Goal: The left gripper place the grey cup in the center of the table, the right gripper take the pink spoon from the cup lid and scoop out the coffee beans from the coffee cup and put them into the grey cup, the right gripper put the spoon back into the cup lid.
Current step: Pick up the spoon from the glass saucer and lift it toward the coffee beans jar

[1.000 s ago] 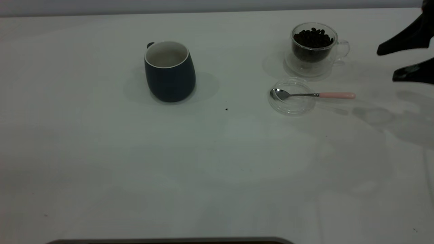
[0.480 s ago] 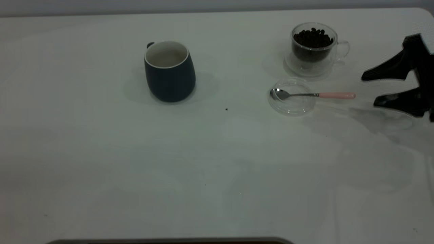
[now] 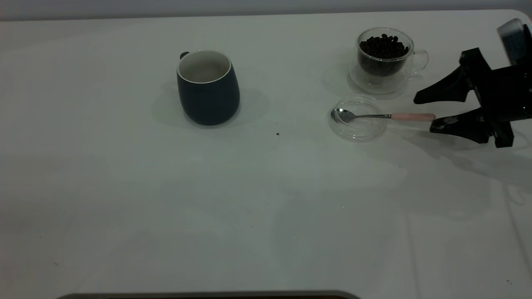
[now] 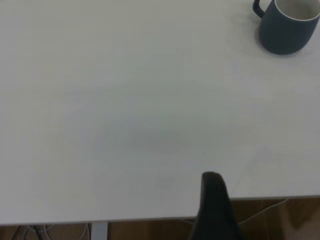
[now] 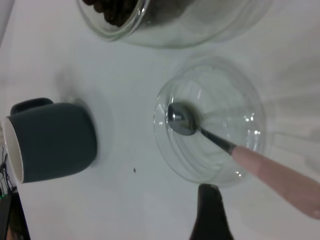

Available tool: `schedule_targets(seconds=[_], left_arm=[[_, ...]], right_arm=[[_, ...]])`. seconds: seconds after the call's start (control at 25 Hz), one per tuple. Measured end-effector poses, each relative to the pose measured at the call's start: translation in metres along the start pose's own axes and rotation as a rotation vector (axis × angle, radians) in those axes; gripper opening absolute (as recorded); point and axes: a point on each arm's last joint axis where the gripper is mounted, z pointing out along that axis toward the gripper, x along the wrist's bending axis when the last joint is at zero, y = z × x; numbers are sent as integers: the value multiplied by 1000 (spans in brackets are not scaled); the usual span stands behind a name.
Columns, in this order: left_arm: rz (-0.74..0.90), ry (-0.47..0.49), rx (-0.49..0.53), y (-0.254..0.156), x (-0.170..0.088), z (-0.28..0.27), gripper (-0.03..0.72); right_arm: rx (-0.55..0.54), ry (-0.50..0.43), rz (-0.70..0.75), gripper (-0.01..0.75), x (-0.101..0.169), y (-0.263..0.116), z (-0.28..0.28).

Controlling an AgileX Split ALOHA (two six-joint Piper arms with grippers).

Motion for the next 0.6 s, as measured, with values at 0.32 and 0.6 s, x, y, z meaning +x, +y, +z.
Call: schedule_targets(seconds=[0.32, 0.6], left_arm=[[0, 0, 0, 0, 0, 0, 586], [0, 1, 0, 0, 0, 0, 586]], right_arm=[[14, 2, -18, 586, 5, -1, 7], [27, 11, -45, 561, 9, 2, 18]])
